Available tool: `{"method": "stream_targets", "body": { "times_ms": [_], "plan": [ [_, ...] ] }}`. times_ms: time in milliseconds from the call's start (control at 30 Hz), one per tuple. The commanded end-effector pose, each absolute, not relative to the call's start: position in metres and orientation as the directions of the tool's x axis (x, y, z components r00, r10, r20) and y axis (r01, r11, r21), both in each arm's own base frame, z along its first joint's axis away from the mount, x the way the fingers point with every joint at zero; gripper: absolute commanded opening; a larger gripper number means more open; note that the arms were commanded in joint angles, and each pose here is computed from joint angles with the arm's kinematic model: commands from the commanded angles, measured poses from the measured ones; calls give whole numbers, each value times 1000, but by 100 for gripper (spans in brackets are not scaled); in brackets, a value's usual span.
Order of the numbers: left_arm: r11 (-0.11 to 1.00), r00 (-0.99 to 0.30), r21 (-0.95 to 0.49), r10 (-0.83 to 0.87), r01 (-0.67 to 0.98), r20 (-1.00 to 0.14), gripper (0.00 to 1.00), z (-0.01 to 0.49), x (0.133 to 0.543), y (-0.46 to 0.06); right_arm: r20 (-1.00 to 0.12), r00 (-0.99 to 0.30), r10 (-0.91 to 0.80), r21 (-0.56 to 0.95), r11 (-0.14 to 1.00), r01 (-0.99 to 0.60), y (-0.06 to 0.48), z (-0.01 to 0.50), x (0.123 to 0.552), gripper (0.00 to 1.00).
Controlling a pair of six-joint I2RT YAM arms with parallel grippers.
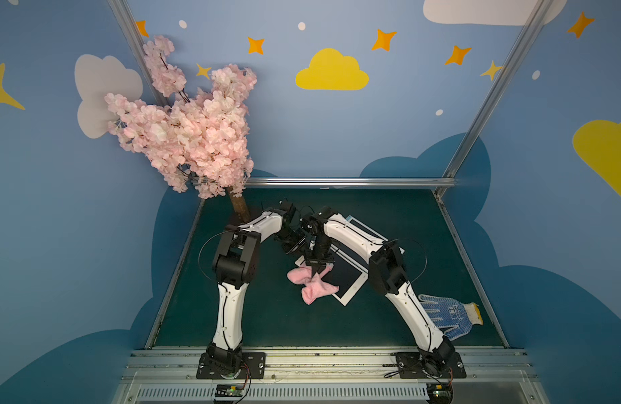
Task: Wipe the drawing tablet
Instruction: Wipe the dirt from the drawing tablet.
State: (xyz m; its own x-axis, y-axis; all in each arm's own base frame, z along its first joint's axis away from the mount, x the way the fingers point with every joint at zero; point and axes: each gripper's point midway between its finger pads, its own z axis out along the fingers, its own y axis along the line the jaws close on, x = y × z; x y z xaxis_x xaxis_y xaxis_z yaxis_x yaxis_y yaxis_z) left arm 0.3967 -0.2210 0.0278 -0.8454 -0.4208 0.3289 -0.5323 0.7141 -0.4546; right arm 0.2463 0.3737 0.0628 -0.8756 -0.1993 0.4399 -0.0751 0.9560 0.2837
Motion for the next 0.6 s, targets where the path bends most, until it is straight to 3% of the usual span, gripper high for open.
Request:
{"method": "stream_targets", "body": {
  "times_ms": [0, 233, 567],
  "plan": [
    [745, -844, -401, -430, -533, 321, 26, 10, 393, -213, 437, -892, -118, 270, 963, 4, 337, 72, 270, 0],
    [746, -845, -402, -426, -531, 325, 25, 8, 392, -214, 433, -901, -37, 243, 967, 77, 295, 73, 283, 0],
    [746, -845, -403, -425, -530, 325, 26, 8, 393, -214, 456, -869, -192, 282, 957, -63, 366, 74, 245, 0]
  ]
}}
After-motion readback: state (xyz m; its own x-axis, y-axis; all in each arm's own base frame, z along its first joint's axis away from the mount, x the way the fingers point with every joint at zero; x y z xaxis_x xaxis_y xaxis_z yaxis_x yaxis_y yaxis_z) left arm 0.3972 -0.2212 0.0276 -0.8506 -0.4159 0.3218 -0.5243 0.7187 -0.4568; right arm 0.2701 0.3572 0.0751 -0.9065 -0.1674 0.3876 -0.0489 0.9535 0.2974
